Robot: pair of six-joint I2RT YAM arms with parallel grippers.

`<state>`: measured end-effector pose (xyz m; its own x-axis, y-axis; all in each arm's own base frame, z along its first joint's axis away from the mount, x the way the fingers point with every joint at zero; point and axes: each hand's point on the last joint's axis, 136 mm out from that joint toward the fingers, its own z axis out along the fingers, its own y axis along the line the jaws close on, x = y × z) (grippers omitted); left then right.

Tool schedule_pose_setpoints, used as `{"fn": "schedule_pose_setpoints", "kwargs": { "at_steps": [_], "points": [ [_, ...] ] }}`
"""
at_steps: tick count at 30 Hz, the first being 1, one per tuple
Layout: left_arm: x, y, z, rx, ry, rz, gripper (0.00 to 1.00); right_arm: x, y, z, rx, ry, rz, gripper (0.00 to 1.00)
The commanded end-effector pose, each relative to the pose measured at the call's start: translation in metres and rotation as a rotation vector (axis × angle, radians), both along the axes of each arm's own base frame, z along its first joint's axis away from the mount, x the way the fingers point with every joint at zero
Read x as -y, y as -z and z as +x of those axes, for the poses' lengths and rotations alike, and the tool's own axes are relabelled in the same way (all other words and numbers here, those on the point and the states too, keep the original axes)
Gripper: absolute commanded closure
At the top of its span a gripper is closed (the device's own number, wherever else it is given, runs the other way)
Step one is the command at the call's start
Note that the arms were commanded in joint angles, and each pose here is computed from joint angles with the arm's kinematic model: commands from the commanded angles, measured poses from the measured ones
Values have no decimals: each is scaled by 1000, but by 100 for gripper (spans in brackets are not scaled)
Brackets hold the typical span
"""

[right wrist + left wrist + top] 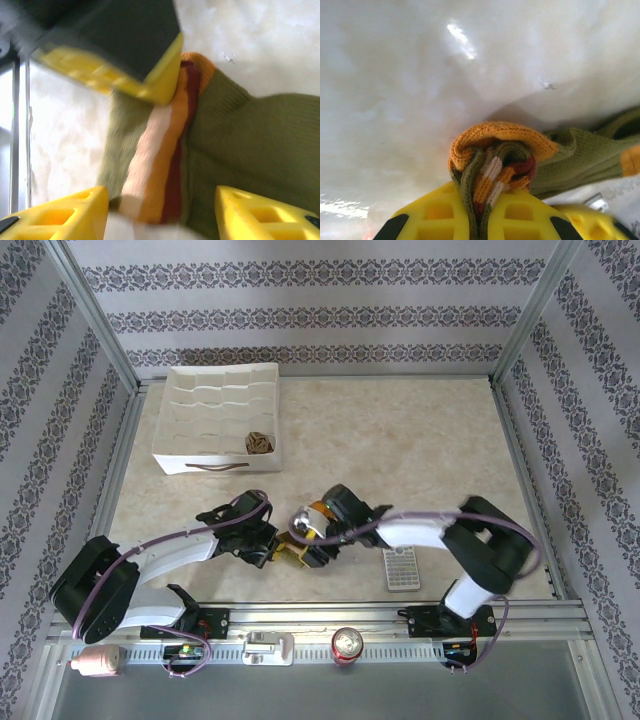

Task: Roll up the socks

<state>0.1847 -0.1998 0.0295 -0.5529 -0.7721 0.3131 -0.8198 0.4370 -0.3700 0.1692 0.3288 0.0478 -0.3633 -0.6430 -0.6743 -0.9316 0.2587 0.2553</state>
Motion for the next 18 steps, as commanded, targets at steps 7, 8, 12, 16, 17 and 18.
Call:
{"fn": "schedule_pose_setpoints", "kwargs": {
  "at_steps": [7, 8, 12, 16, 17, 18],
  "points": [
    [-34, 24, -39, -261, -30, 239, 100, 5, -21, 1, 565, 57, -148, 40],
    [-34, 23, -39, -265, -26, 242, 100, 0, -23, -2, 596, 44, -158, 40],
    [-33, 24, -39, -268, -25, 240, 100, -22, -26, -6, 696, -14, -196, 40],
    [-33, 25, -38, -265, -28, 237, 100, -36, -14, -10, 738, -71, -254, 41],
    [-33, 25, -37, -263, -30, 237, 100, -36, -8, -10, 740, -79, -276, 41],
    [-33, 25, -37, -264, -30, 237, 100, -35, -1, -10, 735, -84, -301, 42]
  ]
}}
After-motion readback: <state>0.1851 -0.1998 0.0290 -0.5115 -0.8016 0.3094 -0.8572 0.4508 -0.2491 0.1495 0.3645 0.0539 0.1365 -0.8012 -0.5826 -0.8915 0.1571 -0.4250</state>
